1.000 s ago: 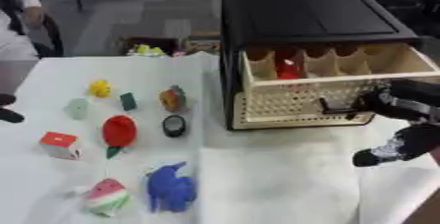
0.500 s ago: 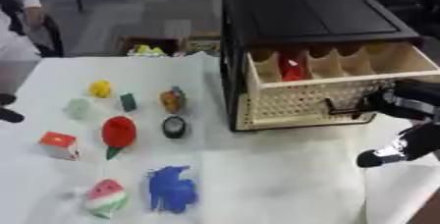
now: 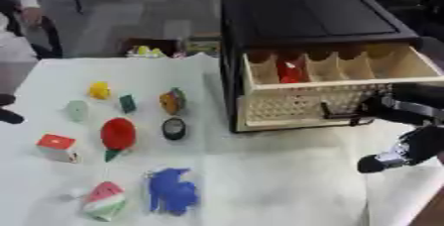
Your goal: Pick up objects from table and place into drawer.
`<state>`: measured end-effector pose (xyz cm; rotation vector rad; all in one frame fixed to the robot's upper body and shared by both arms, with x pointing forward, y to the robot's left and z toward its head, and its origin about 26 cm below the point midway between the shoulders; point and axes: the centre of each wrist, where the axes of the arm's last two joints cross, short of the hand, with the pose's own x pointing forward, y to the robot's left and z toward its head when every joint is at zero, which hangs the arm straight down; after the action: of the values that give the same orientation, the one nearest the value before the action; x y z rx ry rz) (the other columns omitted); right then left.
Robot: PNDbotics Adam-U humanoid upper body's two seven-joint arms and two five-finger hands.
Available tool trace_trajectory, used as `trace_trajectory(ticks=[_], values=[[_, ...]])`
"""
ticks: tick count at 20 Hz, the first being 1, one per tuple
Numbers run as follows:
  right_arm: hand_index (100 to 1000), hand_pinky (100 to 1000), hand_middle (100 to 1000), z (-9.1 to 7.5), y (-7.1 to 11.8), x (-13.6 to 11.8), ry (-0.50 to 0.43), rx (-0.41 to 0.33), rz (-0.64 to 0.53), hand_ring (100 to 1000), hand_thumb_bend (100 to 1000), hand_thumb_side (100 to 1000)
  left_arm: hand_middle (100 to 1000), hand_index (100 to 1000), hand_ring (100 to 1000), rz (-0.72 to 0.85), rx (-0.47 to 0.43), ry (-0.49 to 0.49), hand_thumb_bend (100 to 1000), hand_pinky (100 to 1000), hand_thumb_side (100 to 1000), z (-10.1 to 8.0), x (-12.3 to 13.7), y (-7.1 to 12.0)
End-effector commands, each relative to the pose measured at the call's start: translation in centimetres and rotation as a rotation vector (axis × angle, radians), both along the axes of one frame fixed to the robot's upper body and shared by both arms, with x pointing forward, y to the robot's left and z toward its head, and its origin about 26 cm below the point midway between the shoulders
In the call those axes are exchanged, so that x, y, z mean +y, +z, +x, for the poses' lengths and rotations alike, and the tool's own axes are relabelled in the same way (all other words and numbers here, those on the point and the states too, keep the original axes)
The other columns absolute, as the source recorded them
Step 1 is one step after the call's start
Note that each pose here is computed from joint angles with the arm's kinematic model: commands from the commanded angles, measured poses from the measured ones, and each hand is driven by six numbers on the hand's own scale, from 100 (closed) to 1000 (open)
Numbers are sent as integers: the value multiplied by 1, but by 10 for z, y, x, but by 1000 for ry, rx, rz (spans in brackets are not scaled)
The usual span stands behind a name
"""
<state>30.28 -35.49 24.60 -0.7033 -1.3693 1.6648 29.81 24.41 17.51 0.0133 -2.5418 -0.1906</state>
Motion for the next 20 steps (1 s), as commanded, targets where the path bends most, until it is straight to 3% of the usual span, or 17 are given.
trace_trajectory(ticks=[1, 12, 20], values=[[721, 100, 100, -4, 13, 6, 36, -13, -16, 100, 768, 819, 629, 697, 638, 13, -27, 1, 100, 512, 1000, -1, 2, 9], [720, 100, 100, -4, 4, -9, -45, -19, -27, 100, 781, 821, 630, 697, 639, 13, -29, 13, 100, 512, 1000, -1, 4, 9], [724, 100, 100, -5, 5, -5, -17, -10, -32, 100, 779, 834, 630, 697, 640, 12, -27, 12, 100, 511, 1000, -1, 4, 9]])
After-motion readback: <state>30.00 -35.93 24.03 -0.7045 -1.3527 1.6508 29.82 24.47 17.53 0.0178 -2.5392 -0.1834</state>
